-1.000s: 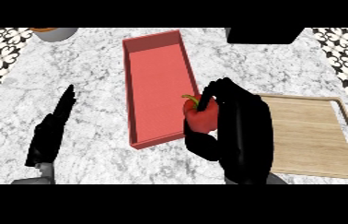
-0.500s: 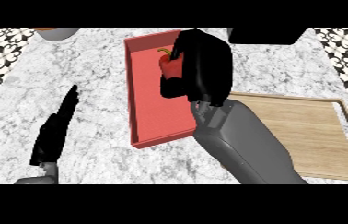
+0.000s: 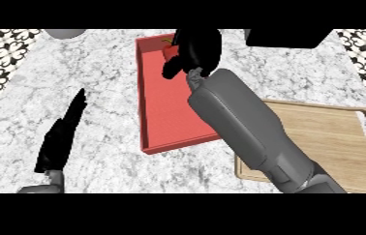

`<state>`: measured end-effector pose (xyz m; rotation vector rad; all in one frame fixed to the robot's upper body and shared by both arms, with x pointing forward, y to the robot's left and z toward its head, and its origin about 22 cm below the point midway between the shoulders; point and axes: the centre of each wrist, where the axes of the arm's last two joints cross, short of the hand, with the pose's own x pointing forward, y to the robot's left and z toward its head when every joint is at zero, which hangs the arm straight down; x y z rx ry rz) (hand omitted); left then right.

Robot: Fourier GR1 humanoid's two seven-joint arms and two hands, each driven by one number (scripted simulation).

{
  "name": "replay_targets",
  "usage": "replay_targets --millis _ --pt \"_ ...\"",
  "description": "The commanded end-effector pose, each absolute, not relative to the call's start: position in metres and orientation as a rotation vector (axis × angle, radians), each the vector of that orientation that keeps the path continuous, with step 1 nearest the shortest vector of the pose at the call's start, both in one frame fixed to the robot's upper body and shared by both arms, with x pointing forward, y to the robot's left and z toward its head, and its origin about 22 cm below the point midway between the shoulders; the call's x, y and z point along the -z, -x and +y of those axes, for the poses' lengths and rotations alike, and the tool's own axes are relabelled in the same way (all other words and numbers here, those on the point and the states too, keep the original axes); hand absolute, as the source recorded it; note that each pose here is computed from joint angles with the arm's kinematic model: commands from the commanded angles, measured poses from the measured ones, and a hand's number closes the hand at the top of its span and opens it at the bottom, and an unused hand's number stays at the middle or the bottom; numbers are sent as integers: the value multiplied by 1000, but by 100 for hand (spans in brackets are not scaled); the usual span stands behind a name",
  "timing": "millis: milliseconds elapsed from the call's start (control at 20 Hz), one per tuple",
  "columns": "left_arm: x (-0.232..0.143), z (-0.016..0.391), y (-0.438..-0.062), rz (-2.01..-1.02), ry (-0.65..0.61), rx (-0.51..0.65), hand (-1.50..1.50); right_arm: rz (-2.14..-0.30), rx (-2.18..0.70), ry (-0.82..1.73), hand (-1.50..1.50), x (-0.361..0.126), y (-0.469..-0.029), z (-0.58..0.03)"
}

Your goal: Pick the bell pepper from the tray and place it in the cardboard box

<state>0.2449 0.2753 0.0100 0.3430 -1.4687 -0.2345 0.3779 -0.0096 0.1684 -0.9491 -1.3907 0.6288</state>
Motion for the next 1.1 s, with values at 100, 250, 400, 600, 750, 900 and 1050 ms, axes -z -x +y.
replay_targets --millis 100,250,400,600,750,900,1050 --pt "-18 280 -253 -1461 -340 238 0 -1287 -536 928 150 -131 -407 -22" --pt "-34 261 -258 -1491 -329 246 0 -1267 -500 902 -150 -116 -413 -28" --pt "-10 278 -253 -1477 -318 256 0 -1295 -483 900 -150 -117 -419 -27" --pt "-10 255 -243 -1478 -320 256 0 -1388 -345 858 -150 -118 -422 -30" --pt "-18 273 -254 -1482 -326 254 0 -1497 -133 853 -150 -123 -421 -31" --pt "-19 271 -257 -1462 -336 230 0 -1563 12 829 -150 -118 -417 -35" --pt "-18 275 -251 -1458 -362 226 0 -1608 154 742 -150 -132 -417 -42"
